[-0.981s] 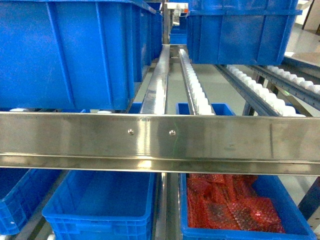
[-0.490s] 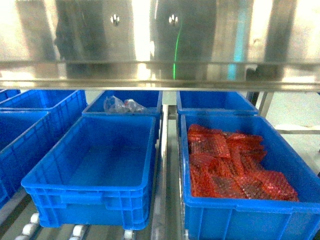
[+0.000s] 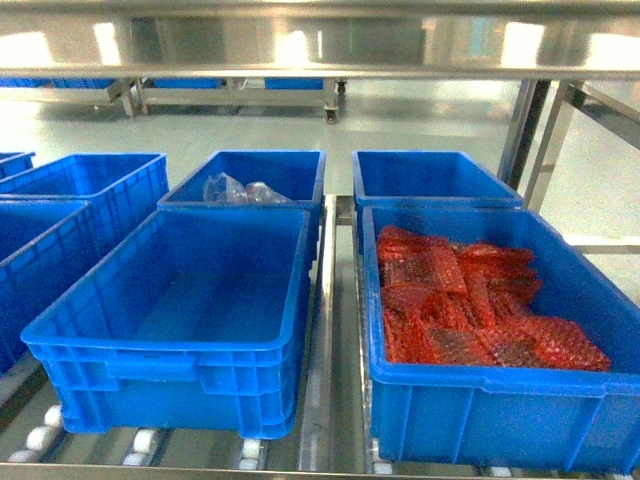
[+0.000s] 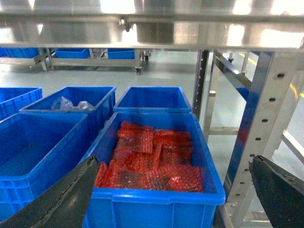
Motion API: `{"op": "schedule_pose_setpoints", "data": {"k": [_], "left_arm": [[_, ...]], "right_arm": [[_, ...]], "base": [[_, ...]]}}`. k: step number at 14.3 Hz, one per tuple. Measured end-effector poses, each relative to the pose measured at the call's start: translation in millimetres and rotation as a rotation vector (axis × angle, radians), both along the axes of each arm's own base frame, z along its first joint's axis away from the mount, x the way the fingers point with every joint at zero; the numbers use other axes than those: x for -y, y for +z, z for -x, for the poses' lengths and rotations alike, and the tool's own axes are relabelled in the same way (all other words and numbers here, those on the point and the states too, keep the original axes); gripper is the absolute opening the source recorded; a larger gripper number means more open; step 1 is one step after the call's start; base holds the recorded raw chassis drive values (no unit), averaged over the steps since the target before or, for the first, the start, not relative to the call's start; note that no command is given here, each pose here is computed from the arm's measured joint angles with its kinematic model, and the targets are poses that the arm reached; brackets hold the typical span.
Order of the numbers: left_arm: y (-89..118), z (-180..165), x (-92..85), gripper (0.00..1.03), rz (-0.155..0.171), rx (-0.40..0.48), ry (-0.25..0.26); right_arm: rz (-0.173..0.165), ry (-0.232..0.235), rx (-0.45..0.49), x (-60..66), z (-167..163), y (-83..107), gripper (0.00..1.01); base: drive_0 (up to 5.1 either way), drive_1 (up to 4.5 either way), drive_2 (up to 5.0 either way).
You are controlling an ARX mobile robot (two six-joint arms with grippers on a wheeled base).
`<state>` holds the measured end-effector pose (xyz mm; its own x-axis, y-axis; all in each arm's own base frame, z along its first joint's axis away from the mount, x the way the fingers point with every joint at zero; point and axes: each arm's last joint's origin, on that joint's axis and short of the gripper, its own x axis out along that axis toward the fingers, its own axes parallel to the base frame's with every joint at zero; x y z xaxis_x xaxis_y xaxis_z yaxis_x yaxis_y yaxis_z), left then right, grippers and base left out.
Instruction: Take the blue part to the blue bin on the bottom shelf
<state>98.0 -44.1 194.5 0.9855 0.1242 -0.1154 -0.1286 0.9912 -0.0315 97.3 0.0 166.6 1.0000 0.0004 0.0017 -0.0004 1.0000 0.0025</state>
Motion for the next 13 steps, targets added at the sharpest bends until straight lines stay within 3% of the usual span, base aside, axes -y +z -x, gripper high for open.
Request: {"op": "schedule_pose_setpoints", "data": {"k": [12, 13], "left_arm": [[-1.0, 0.0, 0.0, 0.44, -0.002, -0.003, 0.0], [-1.1, 0.0, 0.0, 0.44, -0.002, -0.003, 0.0]], "right_arm": [[0.0, 0.0, -0.001, 0.0, 0.0, -0.1, 0.98], [0.0, 0.0, -0.001, 0.0, 0.0, -0.1, 0.98]], "base": [[0.0, 0.0, 0.0], [0.0, 4.08, -4.1]]}}
